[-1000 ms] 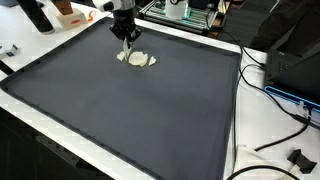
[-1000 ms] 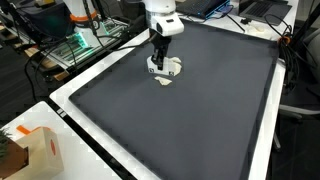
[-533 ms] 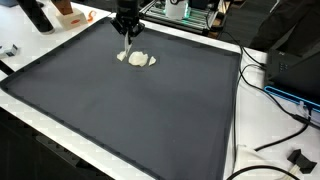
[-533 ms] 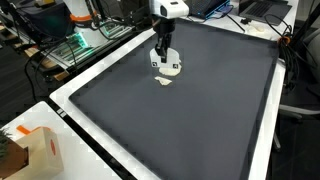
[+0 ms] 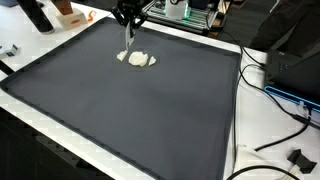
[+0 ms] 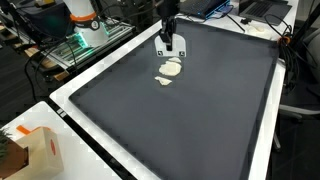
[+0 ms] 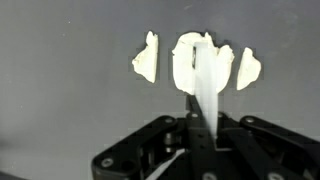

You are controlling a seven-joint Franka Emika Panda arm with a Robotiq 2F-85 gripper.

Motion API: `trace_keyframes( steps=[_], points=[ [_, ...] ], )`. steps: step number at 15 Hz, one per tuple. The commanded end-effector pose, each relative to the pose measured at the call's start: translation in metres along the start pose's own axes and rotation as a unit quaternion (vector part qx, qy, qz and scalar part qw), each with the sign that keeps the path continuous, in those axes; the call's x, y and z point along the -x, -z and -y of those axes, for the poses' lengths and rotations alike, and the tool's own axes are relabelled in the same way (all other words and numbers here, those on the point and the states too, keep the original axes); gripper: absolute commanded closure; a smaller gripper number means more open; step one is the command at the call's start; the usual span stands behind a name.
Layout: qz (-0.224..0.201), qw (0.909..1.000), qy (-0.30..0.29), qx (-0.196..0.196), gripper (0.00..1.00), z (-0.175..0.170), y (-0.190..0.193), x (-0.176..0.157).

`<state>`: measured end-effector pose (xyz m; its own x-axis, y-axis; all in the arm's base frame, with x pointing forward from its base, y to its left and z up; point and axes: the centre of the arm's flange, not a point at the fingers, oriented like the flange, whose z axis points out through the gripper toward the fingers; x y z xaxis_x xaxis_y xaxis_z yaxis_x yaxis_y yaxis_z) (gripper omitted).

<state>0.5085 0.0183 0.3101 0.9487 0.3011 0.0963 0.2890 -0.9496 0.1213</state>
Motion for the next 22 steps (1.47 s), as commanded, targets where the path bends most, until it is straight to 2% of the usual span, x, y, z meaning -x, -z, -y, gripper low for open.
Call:
trace_keyframes(
  steps=[1,10,11,12,18,22],
  points=[
    [0.002,0.9996,-0.017,-0.021,0.99,0.006,0.025,0.008],
    [0.014,0.9946,-0.049,-0.09,0.99,0.006,0.055,0.008],
    [0.007,0.9964,-0.046,-0.071,0.99,0.008,0.047,0.003],
    [0.006,0.9963,-0.046,-0.072,0.96,0.007,0.049,0.003],
    [0.006,0.9963,-0.046,-0.072,0.96,0.007,0.048,0.002],
    [-0.024,0.9919,-0.017,-0.123,0.99,0.008,0.035,-0.002]
  ],
)
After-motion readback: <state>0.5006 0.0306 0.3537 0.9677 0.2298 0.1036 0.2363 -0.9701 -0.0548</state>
